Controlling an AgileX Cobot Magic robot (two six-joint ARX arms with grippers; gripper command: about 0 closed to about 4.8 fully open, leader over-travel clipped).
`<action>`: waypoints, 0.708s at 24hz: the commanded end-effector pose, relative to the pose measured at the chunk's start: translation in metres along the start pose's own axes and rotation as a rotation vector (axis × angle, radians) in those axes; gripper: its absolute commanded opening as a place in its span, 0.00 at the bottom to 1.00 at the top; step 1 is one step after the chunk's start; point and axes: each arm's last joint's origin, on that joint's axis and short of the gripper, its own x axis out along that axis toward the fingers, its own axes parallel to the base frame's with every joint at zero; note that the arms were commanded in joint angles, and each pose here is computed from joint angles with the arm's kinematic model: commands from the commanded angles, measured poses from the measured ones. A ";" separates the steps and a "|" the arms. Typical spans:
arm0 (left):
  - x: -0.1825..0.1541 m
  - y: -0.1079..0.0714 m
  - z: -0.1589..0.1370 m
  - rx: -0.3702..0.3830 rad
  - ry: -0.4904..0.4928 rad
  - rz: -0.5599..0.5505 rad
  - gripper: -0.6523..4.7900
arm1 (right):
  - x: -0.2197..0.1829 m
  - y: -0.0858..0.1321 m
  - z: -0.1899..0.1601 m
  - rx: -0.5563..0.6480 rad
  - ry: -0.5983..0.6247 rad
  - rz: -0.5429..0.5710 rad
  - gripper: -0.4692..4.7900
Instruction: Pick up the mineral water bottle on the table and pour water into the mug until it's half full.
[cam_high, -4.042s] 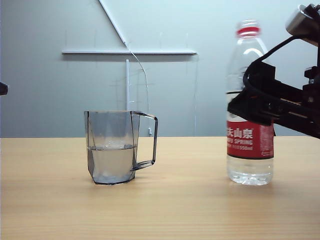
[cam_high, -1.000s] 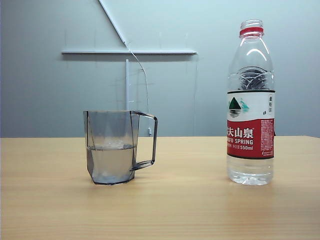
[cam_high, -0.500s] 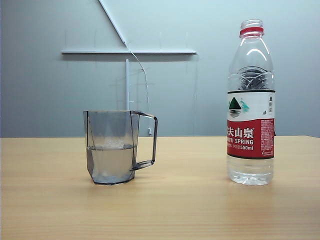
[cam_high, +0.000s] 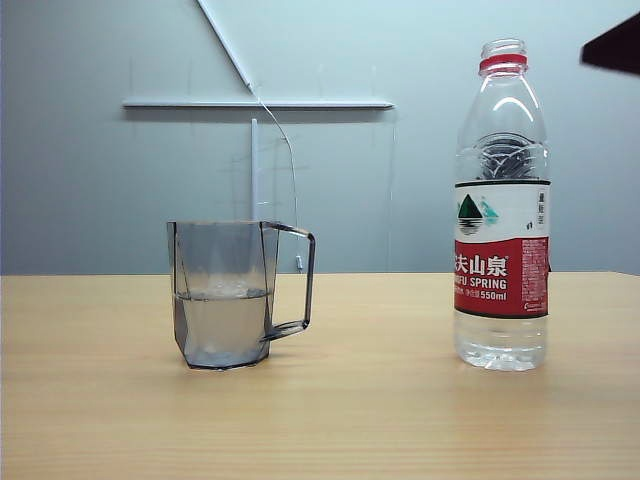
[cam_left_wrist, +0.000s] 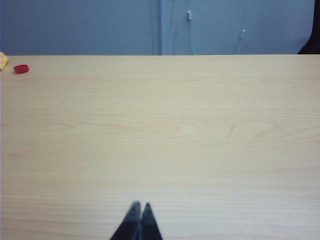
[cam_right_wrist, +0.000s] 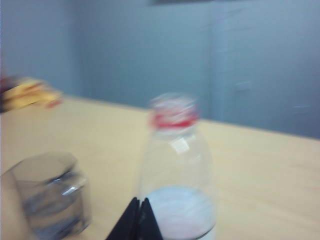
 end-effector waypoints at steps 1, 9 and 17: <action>0.000 0.000 0.002 -0.003 -0.011 -0.001 0.12 | -0.012 -0.023 -0.006 0.073 0.036 -0.014 0.08; 0.000 0.000 0.001 -0.003 -0.006 -0.005 0.12 | -0.021 -0.052 -0.009 0.039 0.062 -0.310 0.08; 0.000 0.000 0.001 -0.003 -0.004 -0.005 0.12 | -0.030 -0.070 -0.009 0.010 0.074 -0.524 0.08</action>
